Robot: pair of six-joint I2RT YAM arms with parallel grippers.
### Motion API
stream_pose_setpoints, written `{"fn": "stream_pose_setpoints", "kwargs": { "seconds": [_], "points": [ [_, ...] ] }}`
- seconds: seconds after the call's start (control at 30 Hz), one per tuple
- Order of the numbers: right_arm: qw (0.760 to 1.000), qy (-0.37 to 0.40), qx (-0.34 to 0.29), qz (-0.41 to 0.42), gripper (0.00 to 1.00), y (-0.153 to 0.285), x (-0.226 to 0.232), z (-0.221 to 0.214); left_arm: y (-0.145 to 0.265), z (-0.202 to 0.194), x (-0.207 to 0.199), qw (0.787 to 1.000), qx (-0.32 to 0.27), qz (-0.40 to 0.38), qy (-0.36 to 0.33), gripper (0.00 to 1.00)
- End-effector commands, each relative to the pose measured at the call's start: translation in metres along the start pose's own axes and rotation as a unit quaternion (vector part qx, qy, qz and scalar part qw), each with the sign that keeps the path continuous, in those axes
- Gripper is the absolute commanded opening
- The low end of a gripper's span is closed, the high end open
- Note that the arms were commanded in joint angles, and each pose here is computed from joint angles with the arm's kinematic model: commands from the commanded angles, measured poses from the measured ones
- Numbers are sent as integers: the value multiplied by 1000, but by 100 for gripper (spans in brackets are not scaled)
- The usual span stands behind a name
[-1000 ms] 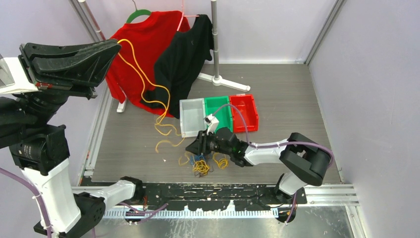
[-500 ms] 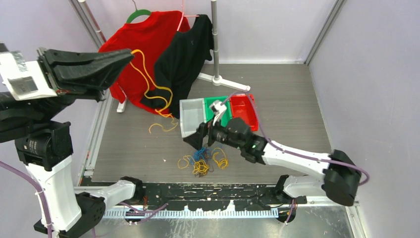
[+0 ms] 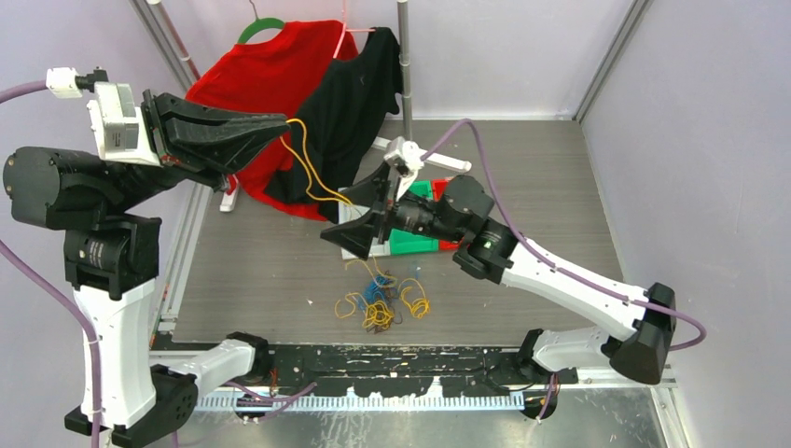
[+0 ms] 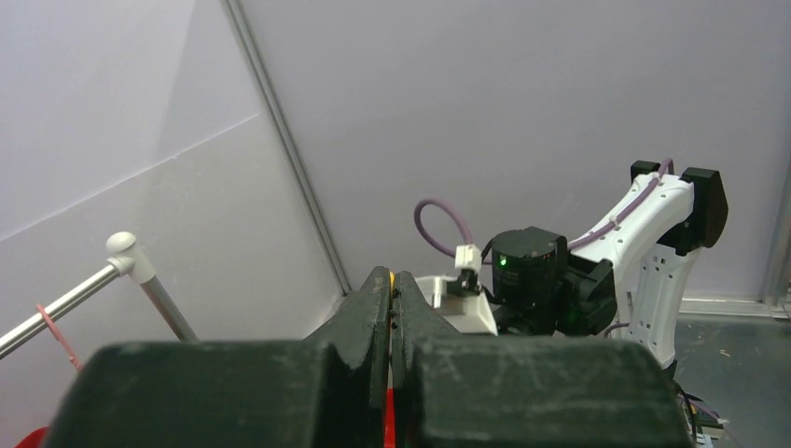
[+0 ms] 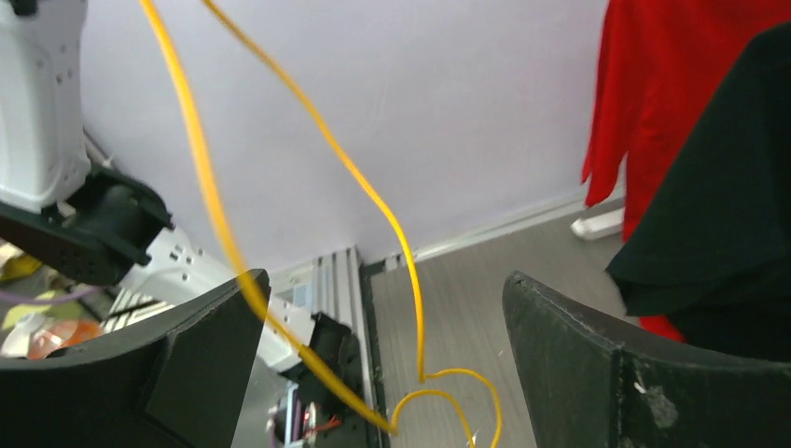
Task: Untangle the cables
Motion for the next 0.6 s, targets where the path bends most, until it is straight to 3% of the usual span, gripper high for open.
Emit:
{"fn": "stream_pose_setpoints", "kwargs": {
  "seconds": [0.0, 0.23, 0.33, 0.4, 0.43, 0.47, 0.57],
  "points": [
    [998, -12, 8, 61, 100, -7, 11, -6, 4, 7, -11, 1000, -5, -11, -13, 0],
    [999, -1, 32, -9, 85, -11, -8, -23, 4, 11, -13, 1000, -9, -14, -18, 0],
    [1000, 0, 16, -3, 61, -13, -7, -17, 4, 11, -14, 1000, -9, -13, -17, 0],
    [1000, 2, 5, -2, 23, -14, -7, -11, 5, 10, -14, 1000, -9, -13, -17, 0],
    [1000, 1, 1, -6, 9, -14, -8, -9, 5, 9, -14, 1000, -9, -11, -16, 0],
    [1000, 1, -3, -9, 2, -14, -8, -6, 5, 9, -14, 1000, -9, -11, -15, 0],
    [1000, 5, -13, -15, 1, -9, -9, -1, 6, 6, -14, 1000, -8, -7, -13, 0]
  ]
}}
Point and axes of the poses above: each gripper's point midway between its finger pads, its own y axis back along the fingers, its own x axis along the line the jaws close on, z = x × y, the point moved 6 cm from there along y, back along the fingers, and after that the axes turned 15 degrees about y, right-handed, at the moved point
